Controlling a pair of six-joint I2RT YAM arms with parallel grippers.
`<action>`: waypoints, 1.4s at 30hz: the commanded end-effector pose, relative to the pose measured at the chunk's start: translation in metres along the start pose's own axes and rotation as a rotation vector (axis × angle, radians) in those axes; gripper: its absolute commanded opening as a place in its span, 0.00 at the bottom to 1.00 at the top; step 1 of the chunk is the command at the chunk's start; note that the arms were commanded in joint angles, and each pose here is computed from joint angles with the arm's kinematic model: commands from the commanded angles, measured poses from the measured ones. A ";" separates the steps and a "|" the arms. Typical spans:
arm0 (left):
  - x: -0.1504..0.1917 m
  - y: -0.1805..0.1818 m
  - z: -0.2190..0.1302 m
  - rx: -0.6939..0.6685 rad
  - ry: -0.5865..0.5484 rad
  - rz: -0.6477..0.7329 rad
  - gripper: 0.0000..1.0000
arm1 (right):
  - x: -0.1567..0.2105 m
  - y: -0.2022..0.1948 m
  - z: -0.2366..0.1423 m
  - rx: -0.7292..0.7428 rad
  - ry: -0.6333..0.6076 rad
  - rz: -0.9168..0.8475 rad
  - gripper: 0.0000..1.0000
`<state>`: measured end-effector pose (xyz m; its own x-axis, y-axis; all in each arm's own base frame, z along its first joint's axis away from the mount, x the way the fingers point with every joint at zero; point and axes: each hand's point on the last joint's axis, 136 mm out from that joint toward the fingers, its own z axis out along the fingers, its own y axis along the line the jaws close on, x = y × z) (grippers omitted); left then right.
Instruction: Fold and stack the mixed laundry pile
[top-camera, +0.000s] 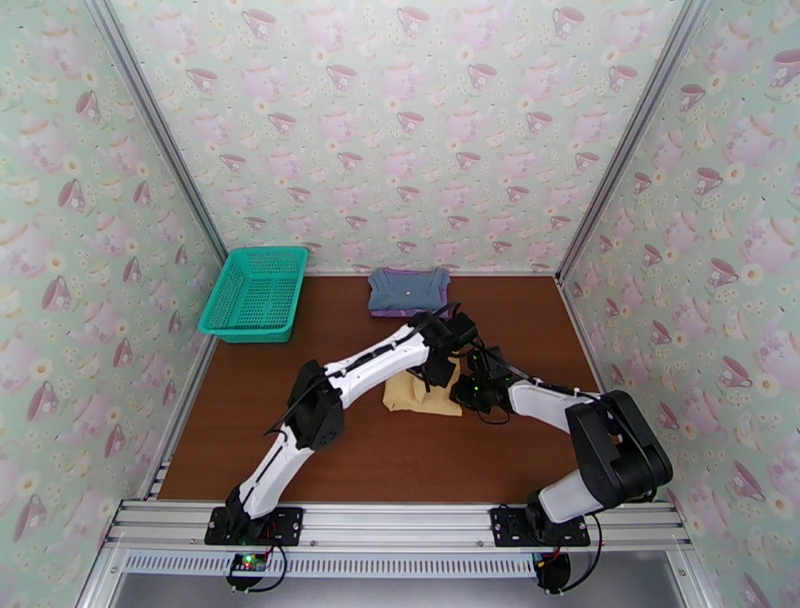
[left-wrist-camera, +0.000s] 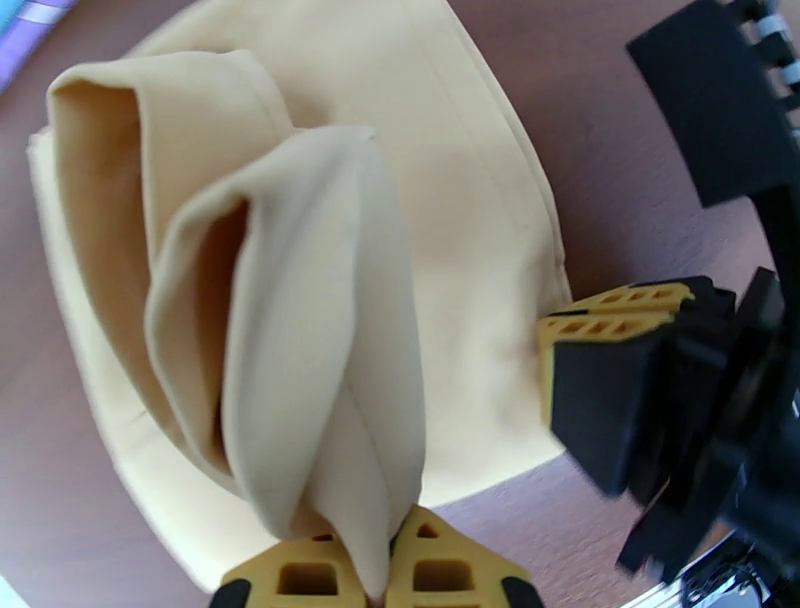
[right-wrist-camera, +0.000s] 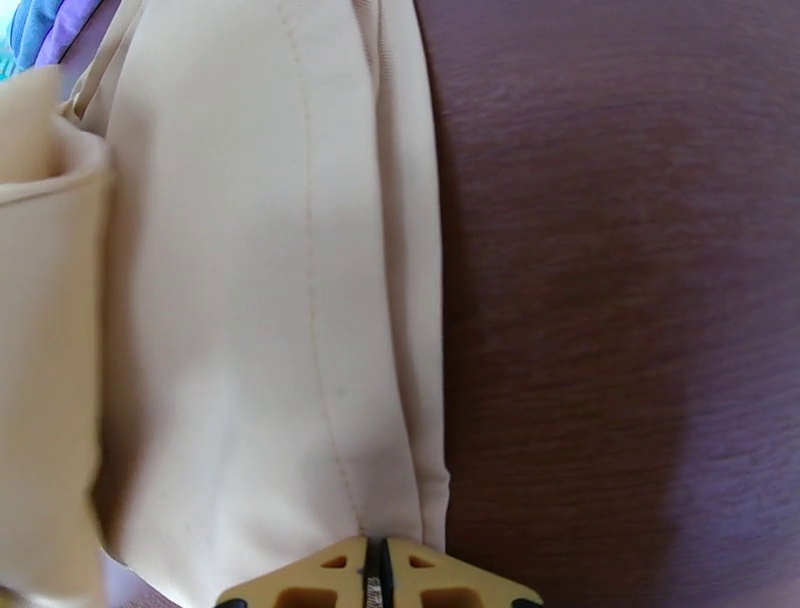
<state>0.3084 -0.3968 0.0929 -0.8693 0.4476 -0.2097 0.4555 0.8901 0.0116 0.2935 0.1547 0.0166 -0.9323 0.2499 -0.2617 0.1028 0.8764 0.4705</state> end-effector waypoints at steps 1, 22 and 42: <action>-0.010 -0.017 0.008 0.073 -0.019 -0.038 0.06 | 0.035 -0.032 0.006 0.105 0.104 0.042 0.16; -0.026 0.005 0.032 -0.030 -0.104 -0.140 0.21 | 0.040 -0.032 -0.003 0.097 0.096 0.041 0.17; -0.051 0.003 -0.128 0.171 -0.394 -0.050 0.85 | 0.015 -0.012 -0.132 0.163 -0.113 -0.045 0.45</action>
<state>0.3302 -0.4209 0.1952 -0.8027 0.3127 -0.5078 0.4462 0.8799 -0.1636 0.2500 0.1067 0.0980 -0.8952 0.2472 -0.3707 0.1103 0.9290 0.3532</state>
